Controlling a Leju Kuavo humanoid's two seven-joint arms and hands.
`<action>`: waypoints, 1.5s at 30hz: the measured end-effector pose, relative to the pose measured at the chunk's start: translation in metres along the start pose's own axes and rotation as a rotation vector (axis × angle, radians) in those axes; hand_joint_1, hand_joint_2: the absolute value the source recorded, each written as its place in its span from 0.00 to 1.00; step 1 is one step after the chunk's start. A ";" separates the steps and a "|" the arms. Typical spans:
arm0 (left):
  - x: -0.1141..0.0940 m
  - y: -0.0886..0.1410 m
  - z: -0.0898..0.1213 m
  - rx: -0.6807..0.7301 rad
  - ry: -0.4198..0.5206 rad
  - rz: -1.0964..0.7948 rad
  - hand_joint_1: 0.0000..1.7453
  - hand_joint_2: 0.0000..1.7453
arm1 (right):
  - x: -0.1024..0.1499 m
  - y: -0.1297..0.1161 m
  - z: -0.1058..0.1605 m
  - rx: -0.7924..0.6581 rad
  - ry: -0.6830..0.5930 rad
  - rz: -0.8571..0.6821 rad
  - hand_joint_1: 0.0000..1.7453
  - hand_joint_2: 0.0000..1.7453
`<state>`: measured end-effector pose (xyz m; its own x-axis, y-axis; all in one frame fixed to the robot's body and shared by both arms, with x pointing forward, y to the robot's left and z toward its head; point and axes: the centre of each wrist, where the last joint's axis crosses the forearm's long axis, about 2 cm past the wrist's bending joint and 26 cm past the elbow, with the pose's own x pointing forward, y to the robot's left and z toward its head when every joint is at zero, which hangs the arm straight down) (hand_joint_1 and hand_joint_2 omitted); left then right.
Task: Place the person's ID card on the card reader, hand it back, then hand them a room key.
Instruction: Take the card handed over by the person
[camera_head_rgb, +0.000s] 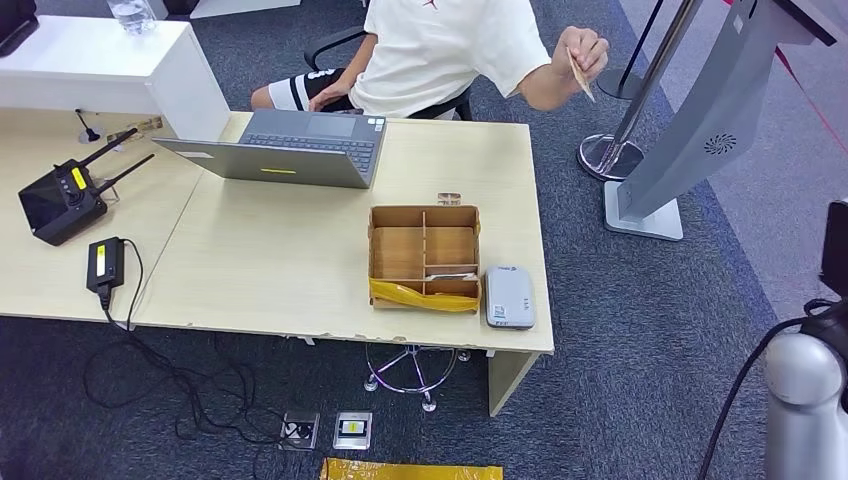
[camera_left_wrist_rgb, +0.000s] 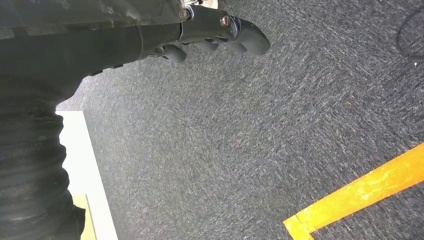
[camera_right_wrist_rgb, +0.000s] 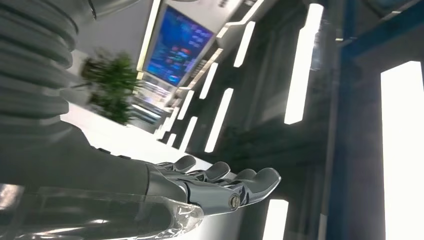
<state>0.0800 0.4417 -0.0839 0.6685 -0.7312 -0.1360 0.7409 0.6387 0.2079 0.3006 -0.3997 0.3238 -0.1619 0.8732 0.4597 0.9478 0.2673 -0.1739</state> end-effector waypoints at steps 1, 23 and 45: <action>0.000 0.000 0.000 -0.001 -0.001 0.000 0.00 1.00 | 0.011 0.002 -0.001 -0.002 -0.031 -0.015 0.00 1.00; 0.012 0.000 0.001 -0.020 -0.054 -0.009 0.00 1.00 | 0.173 0.102 0.101 0.998 -0.521 -0.208 0.00 1.00; 0.011 -0.002 0.001 -0.036 -0.044 0.009 0.00 1.00 | 0.181 0.129 0.152 1.172 -0.533 -0.143 0.50 1.00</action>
<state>0.0860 0.4324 -0.0853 0.6719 -0.7350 -0.0917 0.7376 0.6526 0.1733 0.3519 -0.1451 0.2518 -0.5868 0.7889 0.1828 0.1533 0.3299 -0.9315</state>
